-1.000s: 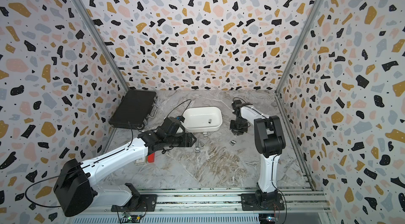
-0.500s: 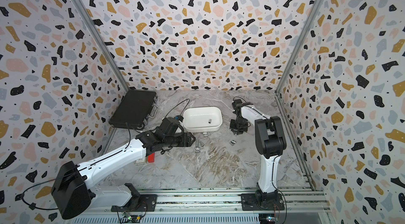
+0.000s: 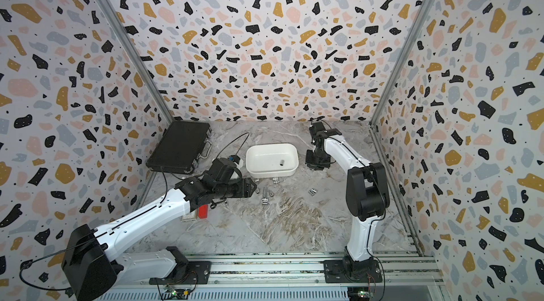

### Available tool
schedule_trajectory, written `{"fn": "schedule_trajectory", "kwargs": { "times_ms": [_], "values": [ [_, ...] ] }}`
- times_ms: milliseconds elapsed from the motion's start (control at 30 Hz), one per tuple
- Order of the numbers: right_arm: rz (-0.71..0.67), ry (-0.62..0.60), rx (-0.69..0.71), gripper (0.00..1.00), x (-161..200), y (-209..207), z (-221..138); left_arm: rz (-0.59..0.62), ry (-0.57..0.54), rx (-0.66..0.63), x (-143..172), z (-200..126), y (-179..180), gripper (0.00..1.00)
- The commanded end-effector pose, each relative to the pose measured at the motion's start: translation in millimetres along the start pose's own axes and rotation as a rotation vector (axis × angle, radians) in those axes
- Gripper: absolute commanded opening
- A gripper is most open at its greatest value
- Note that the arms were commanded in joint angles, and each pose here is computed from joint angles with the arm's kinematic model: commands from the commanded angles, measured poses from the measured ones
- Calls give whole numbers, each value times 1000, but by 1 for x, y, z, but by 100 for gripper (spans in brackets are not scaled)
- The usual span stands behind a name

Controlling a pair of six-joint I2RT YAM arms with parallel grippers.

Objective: Put the socket on the desktop into the storage box
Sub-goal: Pick up the socket head at the center of the board, then place the socket head in the storage box.

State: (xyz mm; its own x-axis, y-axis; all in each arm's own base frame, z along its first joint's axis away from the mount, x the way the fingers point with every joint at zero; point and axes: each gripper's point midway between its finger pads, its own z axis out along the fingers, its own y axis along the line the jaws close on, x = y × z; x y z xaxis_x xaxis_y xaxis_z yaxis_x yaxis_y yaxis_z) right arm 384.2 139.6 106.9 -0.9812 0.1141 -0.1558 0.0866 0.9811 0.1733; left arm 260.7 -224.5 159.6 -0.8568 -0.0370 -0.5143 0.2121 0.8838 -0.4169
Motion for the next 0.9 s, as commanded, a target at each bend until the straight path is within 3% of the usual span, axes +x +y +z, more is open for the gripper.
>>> {"fn": "schedule_trajectory", "kwargs": {
  "times_ms": [0, 400, 867],
  "values": [
    [-32, -28, -18, 17, -3, 16, -26, -1, -17, -29, -1, -7, 14, 76],
    [-99, -43, -55, 17, -22, 68, -30, -69, -40, -59, 1, -24, 48, 76],
    [-138, -6, -77, 17, -36, 111, -1, -136, -45, -71, 10, -30, 71, 76]
  ]
}}
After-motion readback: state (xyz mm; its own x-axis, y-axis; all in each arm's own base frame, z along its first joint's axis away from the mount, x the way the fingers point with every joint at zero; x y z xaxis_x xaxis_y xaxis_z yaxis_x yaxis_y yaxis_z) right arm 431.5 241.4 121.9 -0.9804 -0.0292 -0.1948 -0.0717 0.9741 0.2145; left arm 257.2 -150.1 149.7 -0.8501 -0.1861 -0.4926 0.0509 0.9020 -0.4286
